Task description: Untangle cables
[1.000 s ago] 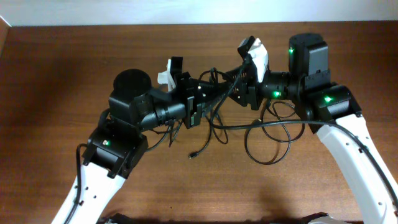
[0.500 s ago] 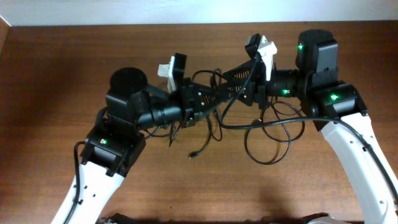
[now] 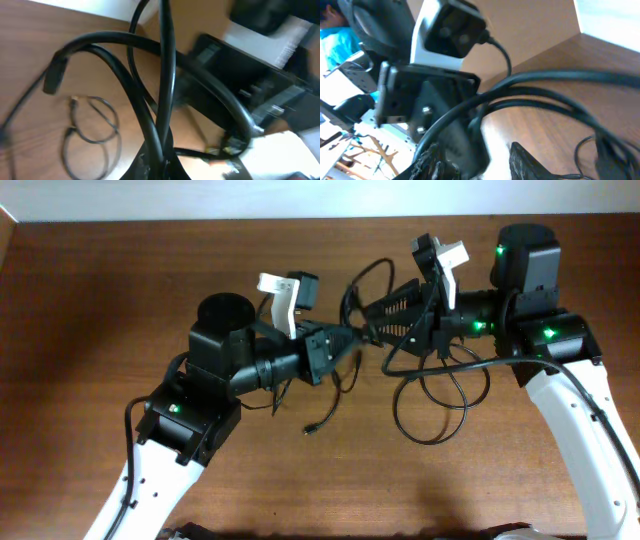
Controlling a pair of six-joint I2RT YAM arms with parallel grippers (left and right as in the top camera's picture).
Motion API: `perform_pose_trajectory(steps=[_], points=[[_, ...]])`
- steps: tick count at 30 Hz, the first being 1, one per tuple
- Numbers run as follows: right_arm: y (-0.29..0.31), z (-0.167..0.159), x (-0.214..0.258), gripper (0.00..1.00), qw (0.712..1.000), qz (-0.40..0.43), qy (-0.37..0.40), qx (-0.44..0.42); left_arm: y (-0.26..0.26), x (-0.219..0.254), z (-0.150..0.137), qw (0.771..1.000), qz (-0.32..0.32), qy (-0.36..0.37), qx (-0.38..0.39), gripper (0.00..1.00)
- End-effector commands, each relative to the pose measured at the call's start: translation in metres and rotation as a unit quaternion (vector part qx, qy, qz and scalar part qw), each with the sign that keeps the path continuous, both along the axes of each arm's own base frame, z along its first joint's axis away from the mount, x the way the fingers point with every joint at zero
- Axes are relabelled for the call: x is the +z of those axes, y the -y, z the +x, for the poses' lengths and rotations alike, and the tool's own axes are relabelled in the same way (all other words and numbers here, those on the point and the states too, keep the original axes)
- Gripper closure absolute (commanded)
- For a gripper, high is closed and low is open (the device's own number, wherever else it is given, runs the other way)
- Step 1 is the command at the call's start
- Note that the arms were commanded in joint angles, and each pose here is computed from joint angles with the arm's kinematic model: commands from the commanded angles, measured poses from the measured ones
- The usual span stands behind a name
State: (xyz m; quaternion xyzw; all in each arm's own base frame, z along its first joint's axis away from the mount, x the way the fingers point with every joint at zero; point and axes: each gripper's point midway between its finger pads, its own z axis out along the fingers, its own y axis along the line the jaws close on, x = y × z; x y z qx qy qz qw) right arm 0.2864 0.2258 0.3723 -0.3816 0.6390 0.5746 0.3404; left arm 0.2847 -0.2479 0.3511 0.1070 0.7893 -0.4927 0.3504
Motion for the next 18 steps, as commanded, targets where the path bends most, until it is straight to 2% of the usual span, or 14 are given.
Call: perform_pose_trajectory(steps=[1,3,8,11,12,13,14,16,18], points=[[-0.001,-0.021,0.013,0.59,0.998,0.027,-0.008,0.049,-0.030,-0.020,0.033,0.991,0.064,0.008,0.120,1.00],[-0.001,-0.021,0.013,0.56,0.998,0.027,-0.009,0.051,-0.029,-0.019,0.033,0.991,0.061,0.009,0.116,1.00],[-0.004,-0.023,0.012,0.55,0.998,0.026,-0.007,0.053,-0.008,-0.002,0.016,0.999,0.013,0.009,0.045,1.00],[-0.007,-0.011,0.004,0.56,1.000,0.002,-0.003,0.017,-0.004,-0.002,0.009,1.000,0.007,0.001,0.025,1.00],[-0.007,-0.008,0.003,0.61,1.000,-0.002,-0.002,0.010,-0.005,-0.007,0.008,1.000,0.016,0.000,0.022,1.00],[-0.007,-0.006,0.002,0.75,1.000,-0.005,-0.001,0.004,-0.008,-0.018,0.006,0.999,0.037,-0.009,0.024,1.00],[-0.006,-0.004,0.000,0.95,1.000,-0.008,-0.001,-0.003,-0.015,-0.030,0.008,0.997,0.058,-0.030,0.045,1.00],[-0.006,0.000,-0.002,0.96,1.000,-0.015,-0.002,-0.014,-0.037,-0.056,0.015,0.983,0.079,-0.108,0.128,1.00],[-0.003,0.007,-0.014,0.96,0.998,-0.040,-0.022,-0.045,-0.054,-0.068,0.021,0.959,0.055,-0.186,0.207,1.00]])
